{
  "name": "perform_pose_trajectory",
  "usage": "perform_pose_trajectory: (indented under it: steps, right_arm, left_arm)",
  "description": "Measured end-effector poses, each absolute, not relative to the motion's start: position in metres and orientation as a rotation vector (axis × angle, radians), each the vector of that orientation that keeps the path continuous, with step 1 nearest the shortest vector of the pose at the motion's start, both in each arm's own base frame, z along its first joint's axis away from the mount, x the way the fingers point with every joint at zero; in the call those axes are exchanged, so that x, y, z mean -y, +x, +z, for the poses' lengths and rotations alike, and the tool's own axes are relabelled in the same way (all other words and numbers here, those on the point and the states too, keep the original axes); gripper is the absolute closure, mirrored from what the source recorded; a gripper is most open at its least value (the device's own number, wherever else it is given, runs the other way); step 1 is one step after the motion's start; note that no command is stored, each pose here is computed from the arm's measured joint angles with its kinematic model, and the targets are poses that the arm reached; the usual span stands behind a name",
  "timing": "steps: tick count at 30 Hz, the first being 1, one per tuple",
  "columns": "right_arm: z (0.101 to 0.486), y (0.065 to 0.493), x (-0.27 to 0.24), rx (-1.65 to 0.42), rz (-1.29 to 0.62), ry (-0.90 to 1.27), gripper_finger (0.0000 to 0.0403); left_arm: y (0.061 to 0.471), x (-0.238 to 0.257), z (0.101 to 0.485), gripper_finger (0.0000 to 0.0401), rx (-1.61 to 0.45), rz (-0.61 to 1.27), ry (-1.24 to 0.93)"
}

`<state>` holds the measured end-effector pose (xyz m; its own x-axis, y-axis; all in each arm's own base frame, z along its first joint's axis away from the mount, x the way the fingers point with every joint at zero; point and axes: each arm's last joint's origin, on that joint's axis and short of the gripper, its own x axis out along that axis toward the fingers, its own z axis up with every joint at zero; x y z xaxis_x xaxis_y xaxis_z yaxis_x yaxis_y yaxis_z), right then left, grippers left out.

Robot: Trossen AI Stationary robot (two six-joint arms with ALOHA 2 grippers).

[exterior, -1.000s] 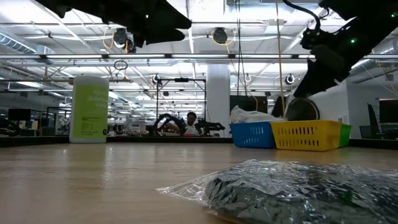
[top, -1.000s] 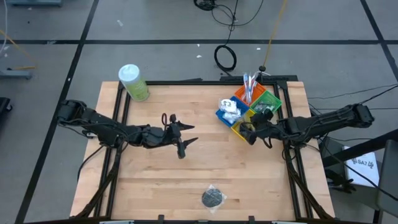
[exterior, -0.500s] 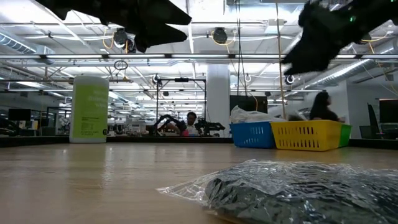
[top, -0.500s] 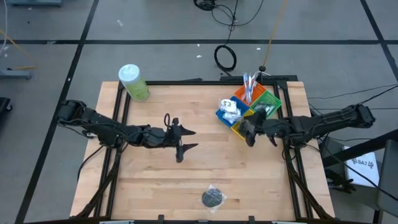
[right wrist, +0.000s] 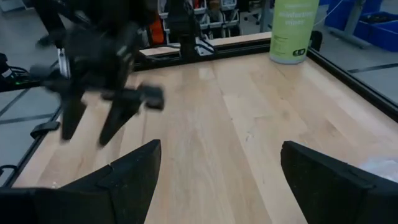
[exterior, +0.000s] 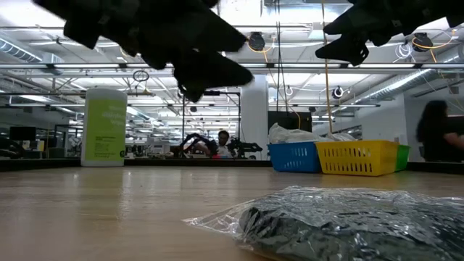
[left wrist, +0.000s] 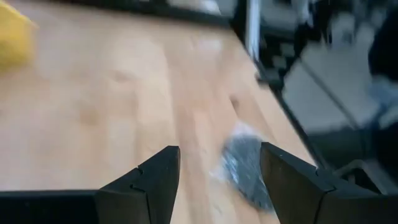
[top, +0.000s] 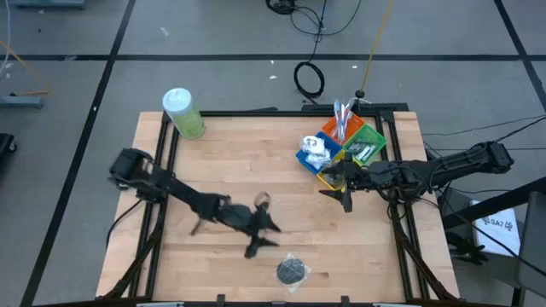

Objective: Pick & Place Travel size toiletries
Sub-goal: Put the black hairbrush into the yellow bin

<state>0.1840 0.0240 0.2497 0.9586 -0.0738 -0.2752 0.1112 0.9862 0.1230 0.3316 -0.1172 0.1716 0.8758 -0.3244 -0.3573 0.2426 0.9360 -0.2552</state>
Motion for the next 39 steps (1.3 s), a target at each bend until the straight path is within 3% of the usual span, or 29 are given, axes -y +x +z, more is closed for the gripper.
perform_pose_trajectory:
  steps: [7,17,20,29,34,39]
  right_arm:
    - [0.245,0.188,-0.025,-0.294,-0.105,0.191,0.0089]
    - [0.242,0.190,-0.025,-0.309,-0.112,0.220,0.0090]
    - [0.242,0.191,-0.025,-0.310,-0.112,0.220,0.0090]
    - [0.241,0.191,-0.025,-0.321,-0.113,0.220,0.0090]
    - [0.218,0.193,-0.027,-0.411,-0.121,0.319,0.0090]
    - [0.166,0.193,-0.032,-0.536,-0.201,0.598,0.0090]
  left_arm:
    - [0.377,0.158,0.152,0.0182,-0.695,-0.359,-0.078]
    - [0.412,0.178,0.119,0.0185,-0.829,-0.401,-0.209]
    - [0.413,0.179,0.112,0.0191,-0.874,-0.319,-0.163]
    - [0.404,0.135,0.102,0.0231,-1.032,0.168,0.032]
    - [0.410,0.115,0.103,0.0252,-1.023,0.209,0.020]
    - [0.416,0.103,0.103,0.0265,-1.003,0.226,-0.010]
